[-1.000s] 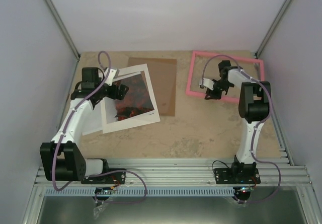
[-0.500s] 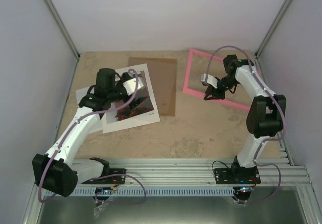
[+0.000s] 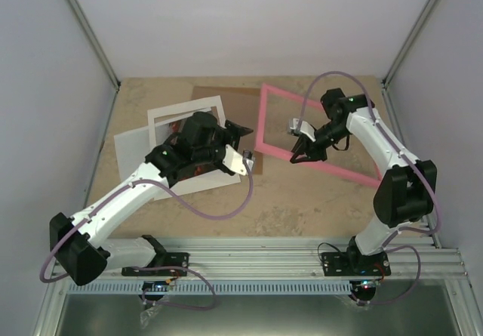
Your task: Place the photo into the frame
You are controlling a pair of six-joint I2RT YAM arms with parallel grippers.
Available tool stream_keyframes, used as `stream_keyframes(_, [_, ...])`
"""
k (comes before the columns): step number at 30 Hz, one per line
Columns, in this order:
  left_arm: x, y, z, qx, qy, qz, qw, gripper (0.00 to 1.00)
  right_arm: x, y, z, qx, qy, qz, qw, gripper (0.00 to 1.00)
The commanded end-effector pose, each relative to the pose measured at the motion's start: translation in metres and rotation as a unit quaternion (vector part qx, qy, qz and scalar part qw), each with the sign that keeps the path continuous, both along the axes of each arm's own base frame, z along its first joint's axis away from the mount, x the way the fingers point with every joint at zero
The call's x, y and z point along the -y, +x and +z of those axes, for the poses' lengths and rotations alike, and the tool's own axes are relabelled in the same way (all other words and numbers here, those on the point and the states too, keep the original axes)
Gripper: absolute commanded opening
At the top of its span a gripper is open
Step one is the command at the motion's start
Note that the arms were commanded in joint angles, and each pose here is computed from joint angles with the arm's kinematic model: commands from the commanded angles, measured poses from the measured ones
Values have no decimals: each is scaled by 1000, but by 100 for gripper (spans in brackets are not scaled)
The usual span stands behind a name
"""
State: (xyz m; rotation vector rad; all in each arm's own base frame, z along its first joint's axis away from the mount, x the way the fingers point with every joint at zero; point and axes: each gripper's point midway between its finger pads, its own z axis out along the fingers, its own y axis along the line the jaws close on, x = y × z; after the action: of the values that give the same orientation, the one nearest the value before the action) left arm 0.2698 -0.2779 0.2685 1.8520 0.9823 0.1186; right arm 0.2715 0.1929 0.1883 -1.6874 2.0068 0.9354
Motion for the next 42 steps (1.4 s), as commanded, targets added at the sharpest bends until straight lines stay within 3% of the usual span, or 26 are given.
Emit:
stream_keyframes(1, [14,-8,-4,85,52,-47,994,93,-21,-22,20,-25,41,9,999,1])
stream_keyframes(7, [26,-14,-20,121,72,-77,987,84,-30,-28,29,-33,49,8,998,1])
stream_keyframes(12, [28,-11,-19,159,67,-70,982,64,-35,-35,40,-26,58,14,998,1])
stream_keyframes(18, [30,-21,-7,160,35,-81,983,24,-30,-39,45,3,47,17,999,7])
stream_keyframes(19, [30,-23,-7,161,32,-83,983,15,-28,-38,46,13,42,16,999,11])
stream_keyframes(21, [29,-24,-2,168,15,-77,983,1,-24,-35,52,45,31,11,998,29])
stream_keyframes(23, [29,-21,6,163,-2,-62,985,0,-18,-32,65,94,22,-1,995,53])
stream_keyframes(24, [29,-19,10,153,-11,-51,987,0,-14,-31,73,125,18,-7,992,61])
stream_keyframes(27, [29,-15,21,123,-35,-24,992,0,1,-28,96,238,7,-38,970,77])
stream_keyframes(30, [30,-13,29,107,-56,-8,993,0,20,-26,118,348,-4,-83,934,91])
stream_keyframes(34, [33,-9,38,87,-77,7,993,0,39,-32,116,407,-37,-103,907,92])
stream_keyframes(42, [41,-4,56,62,-112,20,992,0,45,-26,83,421,-102,-91,897,87])
